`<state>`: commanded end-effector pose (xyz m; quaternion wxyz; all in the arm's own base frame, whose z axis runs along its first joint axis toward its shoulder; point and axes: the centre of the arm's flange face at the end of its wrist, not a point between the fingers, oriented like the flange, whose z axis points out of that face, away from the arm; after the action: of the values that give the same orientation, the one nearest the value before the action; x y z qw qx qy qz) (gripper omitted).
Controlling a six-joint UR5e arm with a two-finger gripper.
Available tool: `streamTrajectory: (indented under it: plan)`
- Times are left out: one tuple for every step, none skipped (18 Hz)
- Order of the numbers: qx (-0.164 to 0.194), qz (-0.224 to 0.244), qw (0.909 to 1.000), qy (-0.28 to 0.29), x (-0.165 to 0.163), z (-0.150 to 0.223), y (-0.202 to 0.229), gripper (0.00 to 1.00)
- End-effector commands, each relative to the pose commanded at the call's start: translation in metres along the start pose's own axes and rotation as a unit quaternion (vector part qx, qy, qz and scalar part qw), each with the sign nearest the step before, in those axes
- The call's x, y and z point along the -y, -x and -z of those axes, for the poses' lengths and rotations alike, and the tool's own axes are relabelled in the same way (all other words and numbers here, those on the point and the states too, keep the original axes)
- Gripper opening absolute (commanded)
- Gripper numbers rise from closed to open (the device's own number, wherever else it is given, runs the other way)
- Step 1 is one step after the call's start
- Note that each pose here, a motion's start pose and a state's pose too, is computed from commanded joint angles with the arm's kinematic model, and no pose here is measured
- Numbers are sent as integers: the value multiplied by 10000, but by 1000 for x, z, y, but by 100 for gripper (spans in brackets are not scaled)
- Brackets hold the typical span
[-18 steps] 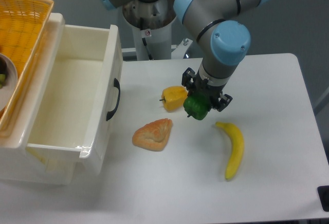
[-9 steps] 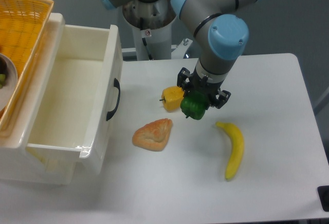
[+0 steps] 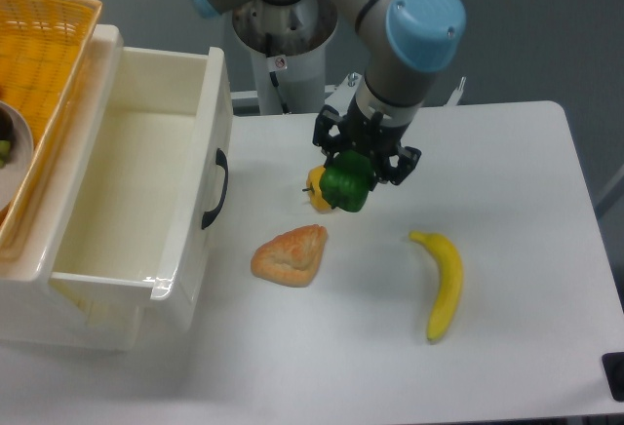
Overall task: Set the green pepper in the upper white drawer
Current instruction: 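Lift the green pepper up off the table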
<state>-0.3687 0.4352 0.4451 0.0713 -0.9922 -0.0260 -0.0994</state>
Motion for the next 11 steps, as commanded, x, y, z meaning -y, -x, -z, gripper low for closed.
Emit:
streamTrajectory:
  plan:
    - [-14, 21, 10000, -26, 1, 2, -3, 55]
    - [-7, 85, 9999, -98, 1, 6, -8, 55]
    - [-39, 167, 9997, -199, 2, 10, -12, 55]
    - [-76, 200, 9993, -317, 3, 14, -16, 55]
    - [-73, 223, 9989, -398, 2, 20, -20, 55]
    - [-79, 258, 9986, -463, 1, 24, -24, 55]
    - [-94, 340, 9979, -552, 1, 29, -30, 55]
    - [-148, 491, 9964, -671, 2, 34, -35, 55]
    - [-216, 653, 9946, -772, 2, 38, -42, 55]
    - [-252, 724, 9937, -816, 2, 40, -48, 55]
    - [-278, 685, 9940, -801, 4, 41, -58, 55]
